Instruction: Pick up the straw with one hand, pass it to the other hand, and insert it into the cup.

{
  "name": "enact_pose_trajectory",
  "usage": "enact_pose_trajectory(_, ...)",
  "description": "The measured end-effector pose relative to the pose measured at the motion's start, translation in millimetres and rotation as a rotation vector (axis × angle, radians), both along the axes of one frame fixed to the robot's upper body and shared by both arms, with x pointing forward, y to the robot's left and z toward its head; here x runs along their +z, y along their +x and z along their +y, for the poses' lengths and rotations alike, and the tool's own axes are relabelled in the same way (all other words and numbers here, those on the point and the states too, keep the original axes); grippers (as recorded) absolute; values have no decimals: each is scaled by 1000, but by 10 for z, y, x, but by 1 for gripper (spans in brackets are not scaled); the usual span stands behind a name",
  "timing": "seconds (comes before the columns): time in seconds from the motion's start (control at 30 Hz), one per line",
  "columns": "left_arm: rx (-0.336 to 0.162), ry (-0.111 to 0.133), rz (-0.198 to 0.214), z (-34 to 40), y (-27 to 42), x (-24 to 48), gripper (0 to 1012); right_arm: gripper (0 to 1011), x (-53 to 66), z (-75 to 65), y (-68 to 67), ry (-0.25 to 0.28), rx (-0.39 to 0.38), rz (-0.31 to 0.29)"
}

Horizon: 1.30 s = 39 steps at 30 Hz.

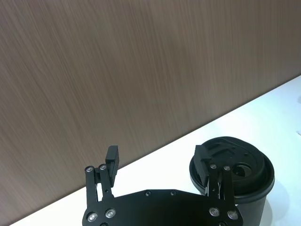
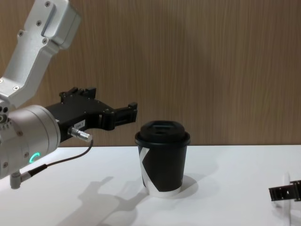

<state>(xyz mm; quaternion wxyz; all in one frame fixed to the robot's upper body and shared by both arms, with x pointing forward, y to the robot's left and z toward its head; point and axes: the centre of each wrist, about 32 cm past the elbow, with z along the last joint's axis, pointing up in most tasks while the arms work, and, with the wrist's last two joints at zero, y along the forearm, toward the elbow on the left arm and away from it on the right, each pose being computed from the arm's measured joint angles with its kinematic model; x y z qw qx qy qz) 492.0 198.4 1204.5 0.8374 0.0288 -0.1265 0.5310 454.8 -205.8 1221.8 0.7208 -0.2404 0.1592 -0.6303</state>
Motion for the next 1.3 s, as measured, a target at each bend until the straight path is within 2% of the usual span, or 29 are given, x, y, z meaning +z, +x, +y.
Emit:
enact_pose_trajectory(0.5,0,0,0,0,0,0,1003,1001,-21,19,-11,-6,9,9)
enact_pose_trajectory(0.63,0,0,0,0,0,0,1003,946,-27,20,-11,-6,10,11)
enact_pose_trajectory(0.8,0,0,0,0,0,0,1003,811,-34,17,-8,-7,12,13)
enact_pose_trajectory(0.83,0,0,0,0,0,0,1003,811,-35,17,-8,-7,13,13)
enact_pose_trajectory(0.9,0,0,0,0,0,0,1003,713,-37,16,-8,-8,14,14)
enact_pose_trajectory(0.97,0,0,0,0,0,0,1004,675,-39,13,-8,-9,17,15)
enact_pose_trajectory(1.13,0,0,0,0,0,0,1003,490,-53,5,-19,-13,27,21)
enact_pose_trajectory(1.2,0,0,0,0,0,0,1003,448,-57,2,-23,-15,29,22)
enact_pose_trajectory(1.3,0,0,0,0,0,0,1003,309,-64,-4,-37,-19,37,28)
